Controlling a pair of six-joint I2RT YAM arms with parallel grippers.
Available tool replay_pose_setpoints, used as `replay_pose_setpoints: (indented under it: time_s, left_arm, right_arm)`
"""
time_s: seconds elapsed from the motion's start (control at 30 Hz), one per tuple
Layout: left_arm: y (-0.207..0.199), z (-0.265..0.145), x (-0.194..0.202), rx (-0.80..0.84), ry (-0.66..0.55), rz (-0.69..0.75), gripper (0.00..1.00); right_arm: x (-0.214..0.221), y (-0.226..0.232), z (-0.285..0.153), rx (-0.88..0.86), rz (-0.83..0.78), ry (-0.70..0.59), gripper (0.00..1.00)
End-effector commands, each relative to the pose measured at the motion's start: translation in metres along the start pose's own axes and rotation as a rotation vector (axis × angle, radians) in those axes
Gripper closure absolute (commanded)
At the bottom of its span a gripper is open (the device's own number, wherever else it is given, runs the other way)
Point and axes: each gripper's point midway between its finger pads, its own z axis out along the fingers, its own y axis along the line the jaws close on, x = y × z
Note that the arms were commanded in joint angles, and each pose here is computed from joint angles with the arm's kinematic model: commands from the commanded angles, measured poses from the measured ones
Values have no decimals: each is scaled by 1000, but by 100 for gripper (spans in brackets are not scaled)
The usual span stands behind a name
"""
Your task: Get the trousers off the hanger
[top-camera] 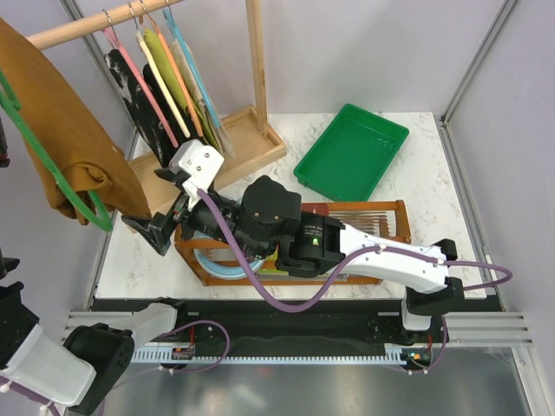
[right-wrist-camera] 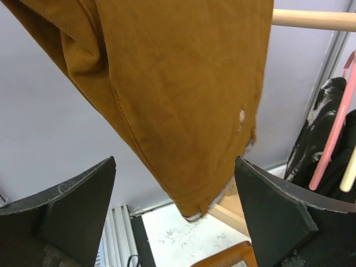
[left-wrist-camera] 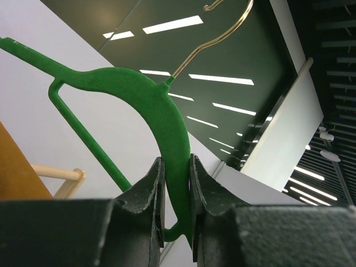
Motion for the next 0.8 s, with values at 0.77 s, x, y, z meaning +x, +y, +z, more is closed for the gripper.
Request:
replay_pose_setpoints:
  time_s: [0.77]
  left_arm:
    - [-29, -25, -43, 106, -83, -114, 98]
  right_arm:
    - [-54, 11, 25, 46, 27, -244, 12]
